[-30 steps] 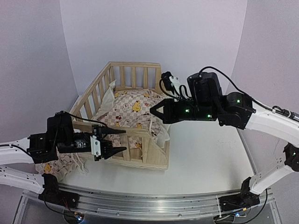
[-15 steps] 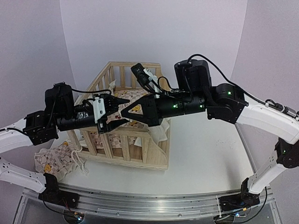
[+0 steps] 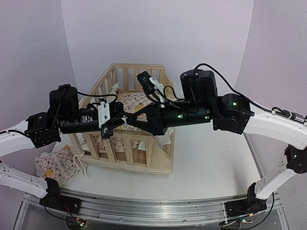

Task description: Set up the pet bed

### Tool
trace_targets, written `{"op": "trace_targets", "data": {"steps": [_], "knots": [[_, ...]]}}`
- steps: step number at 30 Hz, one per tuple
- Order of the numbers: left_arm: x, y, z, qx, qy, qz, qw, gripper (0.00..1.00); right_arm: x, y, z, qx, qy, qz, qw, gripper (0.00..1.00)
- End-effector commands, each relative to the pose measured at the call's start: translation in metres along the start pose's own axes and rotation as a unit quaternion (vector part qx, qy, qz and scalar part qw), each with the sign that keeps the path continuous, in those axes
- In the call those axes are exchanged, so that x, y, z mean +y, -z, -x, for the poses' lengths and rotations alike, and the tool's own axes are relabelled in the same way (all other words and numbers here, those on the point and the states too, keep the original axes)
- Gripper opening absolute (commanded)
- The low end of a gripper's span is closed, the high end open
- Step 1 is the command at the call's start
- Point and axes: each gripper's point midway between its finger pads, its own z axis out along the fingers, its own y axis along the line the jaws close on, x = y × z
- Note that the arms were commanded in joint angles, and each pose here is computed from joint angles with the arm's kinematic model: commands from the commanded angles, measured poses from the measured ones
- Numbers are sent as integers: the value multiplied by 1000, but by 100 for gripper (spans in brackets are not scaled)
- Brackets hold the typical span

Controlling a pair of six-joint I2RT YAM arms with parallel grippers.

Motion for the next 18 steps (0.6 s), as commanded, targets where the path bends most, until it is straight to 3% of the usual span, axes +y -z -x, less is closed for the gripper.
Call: {"op": "trace_targets", "data": {"steps": [1,5,9,13,18], "knots": [[30,1,7,-11,-29,56,998,0,-31,32,7,-55,-30,-100,993,10],[44,-3,-4,2,-30,71,997,0,-31,40,-22,-48,-24,-134,989,16],[53,-9,-7,1,-36,83,996,0,9,27,-66,-11,73,-117,990,26],[68,-14,-14,9,-36,106,994,0,18,14,-122,18,183,-159,970,28],[86,-12,-7,1,-37,123,992,0,-12,26,-112,-31,125,-220,967,31]]}}
